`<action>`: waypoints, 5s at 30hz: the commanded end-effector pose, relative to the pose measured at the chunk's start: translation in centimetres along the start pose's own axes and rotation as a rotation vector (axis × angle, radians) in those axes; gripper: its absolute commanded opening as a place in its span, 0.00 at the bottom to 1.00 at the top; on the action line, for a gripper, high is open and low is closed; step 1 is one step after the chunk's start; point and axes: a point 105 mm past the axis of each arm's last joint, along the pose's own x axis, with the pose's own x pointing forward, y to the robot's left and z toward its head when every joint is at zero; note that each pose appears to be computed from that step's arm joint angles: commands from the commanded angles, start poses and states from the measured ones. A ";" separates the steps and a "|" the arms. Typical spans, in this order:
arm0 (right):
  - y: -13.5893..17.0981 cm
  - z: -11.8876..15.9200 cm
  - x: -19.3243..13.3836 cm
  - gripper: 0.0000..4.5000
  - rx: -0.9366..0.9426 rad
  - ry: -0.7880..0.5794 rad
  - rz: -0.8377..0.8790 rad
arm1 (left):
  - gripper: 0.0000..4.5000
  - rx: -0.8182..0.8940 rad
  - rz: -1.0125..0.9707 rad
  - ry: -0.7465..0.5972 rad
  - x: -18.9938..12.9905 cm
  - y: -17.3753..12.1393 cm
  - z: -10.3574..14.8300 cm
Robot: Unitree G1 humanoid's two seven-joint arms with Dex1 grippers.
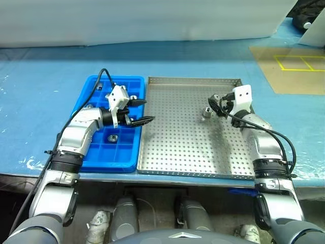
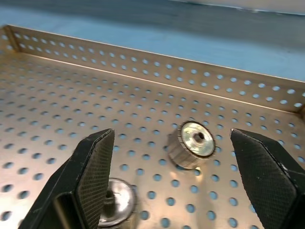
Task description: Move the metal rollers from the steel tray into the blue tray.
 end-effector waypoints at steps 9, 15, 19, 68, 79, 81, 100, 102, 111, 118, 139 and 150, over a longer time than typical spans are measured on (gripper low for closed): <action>1.5 -2.4 -0.3 0.88 0.009 0.067 0.037 | 0.92 0.032 -0.047 -0.014 0.9 -0.2 0.3; 2.7 -3.2 0.3 0.88 -0.012 0.088 0.064 | 0.92 0.031 -0.051 0.003 0.9 -0.4 -0.4; 3.0 -4.0 0.5 0.88 -0.027 0.108 0.064 | 0.92 0.039 -0.054 0.016 0.8 -0.5 -0.7; 27.0 2.4 -3.5 0.37 -0.139 0.058 1.397 | 0.92 -0.024 0.284 0.123 -11.0 -2.9 1.0; 27.2 0.5 -4.0 0.37 -0.156 0.122 1.437 | 0.92 -0.037 0.282 0.121 -10.6 -3.3 0.9; 27.1 0.5 -4.0 0.53 -0.137 0.121 1.431 | 0.92 -0.036 0.274 0.120 -10.5 -3.3 1.0; 17.7 5.6 0.3 0.95 -0.077 -0.055 0.951 | 0.92 0.007 0.197 0.042 -7.5 0.7 2.5; 15.6 6.0 0.8 0.95 -0.078 -0.070 0.854 | 0.92 0.024 0.187 0.037 -7.2 1.6 2.8; 5.1 5.5 1.7 0.95 -0.032 -0.119 0.316 | 0.92 0.064 0.065 0.013 -3.4 3.1 3.4; -0.9 4.0 1.3 0.95 -0.008 -0.107 -0.013 | 0.92 0.067 -0.020 -0.024 -0.2 2.4 3.4; -3.4 -2.0 5.1 0.95 0.037 0.044 -0.271 | 0.92 0.018 -0.084 -0.146 5.7 0.1 4.0; -3.0 -3.8 5.0 0.95 0.027 0.083 -0.266 | 0.92 0.009 -0.078 -0.133 5.1 -0.1 3.2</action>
